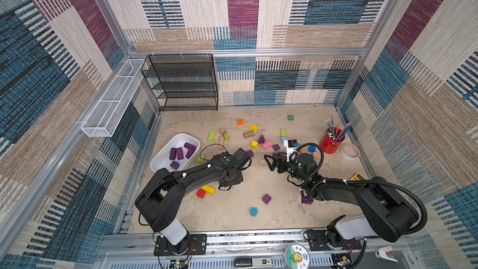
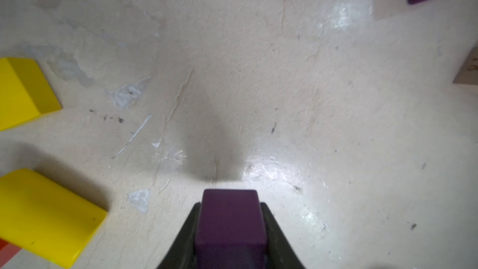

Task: Pick purple bricks into the storage bin
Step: Pick up the building block from the center of the board, then place the building block in the storage box.

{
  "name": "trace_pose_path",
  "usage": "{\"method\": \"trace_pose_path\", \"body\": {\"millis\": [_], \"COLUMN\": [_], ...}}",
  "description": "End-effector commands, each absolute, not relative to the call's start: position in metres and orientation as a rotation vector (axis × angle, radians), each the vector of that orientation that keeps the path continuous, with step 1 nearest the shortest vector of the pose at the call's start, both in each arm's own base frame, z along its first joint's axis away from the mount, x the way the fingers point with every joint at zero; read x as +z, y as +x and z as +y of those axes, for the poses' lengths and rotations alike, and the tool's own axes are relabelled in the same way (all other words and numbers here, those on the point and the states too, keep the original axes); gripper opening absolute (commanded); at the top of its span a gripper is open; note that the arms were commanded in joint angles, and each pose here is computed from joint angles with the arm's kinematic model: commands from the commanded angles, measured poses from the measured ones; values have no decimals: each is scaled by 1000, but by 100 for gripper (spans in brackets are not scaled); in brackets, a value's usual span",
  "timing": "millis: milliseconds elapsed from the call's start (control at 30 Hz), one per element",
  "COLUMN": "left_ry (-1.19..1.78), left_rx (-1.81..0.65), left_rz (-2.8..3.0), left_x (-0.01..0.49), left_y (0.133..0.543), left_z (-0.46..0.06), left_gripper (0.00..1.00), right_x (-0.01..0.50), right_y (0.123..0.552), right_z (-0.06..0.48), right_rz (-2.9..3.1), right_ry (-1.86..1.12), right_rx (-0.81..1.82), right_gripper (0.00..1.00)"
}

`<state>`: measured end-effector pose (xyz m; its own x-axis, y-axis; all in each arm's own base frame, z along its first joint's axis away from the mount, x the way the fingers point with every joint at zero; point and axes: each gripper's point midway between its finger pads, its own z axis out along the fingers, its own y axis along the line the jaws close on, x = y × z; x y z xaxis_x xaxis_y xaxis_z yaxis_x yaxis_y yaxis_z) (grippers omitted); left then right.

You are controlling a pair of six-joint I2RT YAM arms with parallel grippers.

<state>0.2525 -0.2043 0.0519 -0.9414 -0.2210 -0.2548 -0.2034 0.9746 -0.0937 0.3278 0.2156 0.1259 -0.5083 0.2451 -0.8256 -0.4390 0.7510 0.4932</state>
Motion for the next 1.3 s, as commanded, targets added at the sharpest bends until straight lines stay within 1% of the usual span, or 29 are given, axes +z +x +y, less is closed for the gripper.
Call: {"method": "trace_pose_path", "body": {"millis": [0, 300, 500, 667, 900, 1267], "left_ry": [-269, -319, -407, -490, -588, -725], "left_rx": [-40, -53, -52, -81, -52, -105], "left_rz": [2842, 2811, 2783, 2724, 2647, 2611], "left_x": [61, 78, 91, 115, 144, 153], "left_y": [255, 270, 283, 300, 318, 338], "left_z": [-194, -169, -139, -113, -76, -40], "left_gripper": [33, 33, 33, 33, 33, 33], "right_x": [131, 132, 133, 133, 135, 137], "right_y": [331, 331, 331, 331, 330, 330], "right_z": [213, 212, 211, 211, 209, 208], "right_rz": [1906, 1902, 1901, 1900, 1894, 1888], "right_ry": [-127, -122, -119, -119, -115, -118], "right_rx": [836, 830, 827, 827, 821, 814], "right_gripper": [99, 99, 99, 100, 100, 99]}}
